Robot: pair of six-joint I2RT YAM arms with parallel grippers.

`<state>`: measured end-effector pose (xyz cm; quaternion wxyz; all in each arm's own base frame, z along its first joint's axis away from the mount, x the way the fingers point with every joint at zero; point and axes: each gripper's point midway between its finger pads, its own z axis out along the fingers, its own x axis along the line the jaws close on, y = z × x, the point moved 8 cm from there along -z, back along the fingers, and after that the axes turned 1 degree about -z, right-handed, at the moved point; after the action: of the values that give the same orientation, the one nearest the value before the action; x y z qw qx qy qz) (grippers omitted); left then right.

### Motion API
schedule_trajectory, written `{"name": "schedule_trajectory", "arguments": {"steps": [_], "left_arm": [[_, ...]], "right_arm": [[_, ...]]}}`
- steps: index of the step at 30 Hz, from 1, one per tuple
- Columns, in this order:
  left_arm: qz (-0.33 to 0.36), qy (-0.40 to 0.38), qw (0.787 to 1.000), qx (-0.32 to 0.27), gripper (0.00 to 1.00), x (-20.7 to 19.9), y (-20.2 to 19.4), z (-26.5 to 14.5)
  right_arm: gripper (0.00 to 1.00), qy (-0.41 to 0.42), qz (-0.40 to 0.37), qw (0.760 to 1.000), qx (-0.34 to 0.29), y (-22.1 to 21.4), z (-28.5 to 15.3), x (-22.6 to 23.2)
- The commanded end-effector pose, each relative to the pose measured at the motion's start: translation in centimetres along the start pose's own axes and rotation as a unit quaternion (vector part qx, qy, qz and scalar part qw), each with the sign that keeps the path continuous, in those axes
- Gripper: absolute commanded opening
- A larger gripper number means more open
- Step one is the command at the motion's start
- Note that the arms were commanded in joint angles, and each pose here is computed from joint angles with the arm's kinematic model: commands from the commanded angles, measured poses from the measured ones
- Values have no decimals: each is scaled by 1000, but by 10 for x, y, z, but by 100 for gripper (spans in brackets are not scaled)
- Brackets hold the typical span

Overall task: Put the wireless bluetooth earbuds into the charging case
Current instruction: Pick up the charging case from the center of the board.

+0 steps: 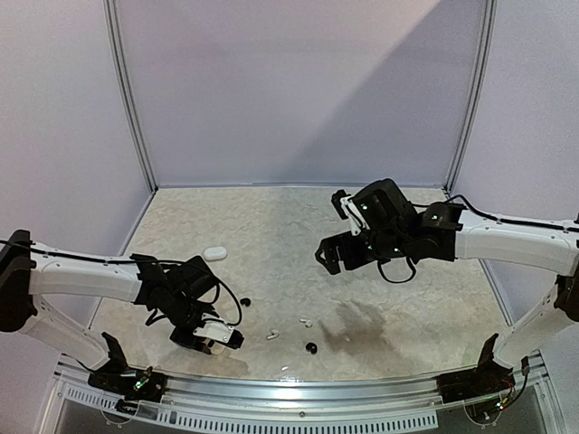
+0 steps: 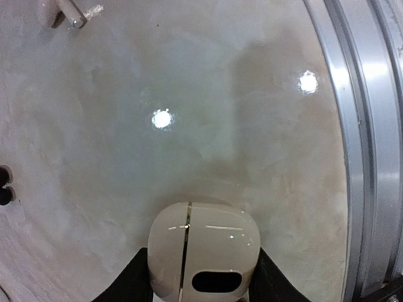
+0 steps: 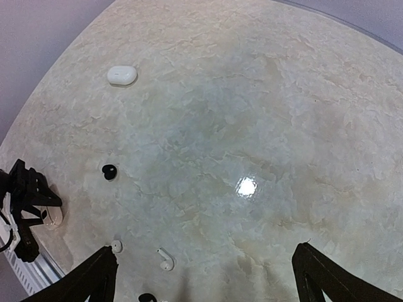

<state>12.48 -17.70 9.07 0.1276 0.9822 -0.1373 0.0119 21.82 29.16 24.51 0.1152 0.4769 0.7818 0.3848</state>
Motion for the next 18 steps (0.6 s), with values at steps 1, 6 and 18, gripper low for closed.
{"name": "schedule_trajectory", "arguments": {"steps": [1,6,18], "left_arm": [[-8,34,999,-16,18,9,11,-13],[-31,136,990,-35,17,36,26,-48],[9,321,933,-160,16,64,61,-135]], "right_arm": [[99,31,-8,999,-12,14,-1,14],[98,79,-22,996,-36,36,2,32],[88,280,-25,959,21,75,32,102]]}}
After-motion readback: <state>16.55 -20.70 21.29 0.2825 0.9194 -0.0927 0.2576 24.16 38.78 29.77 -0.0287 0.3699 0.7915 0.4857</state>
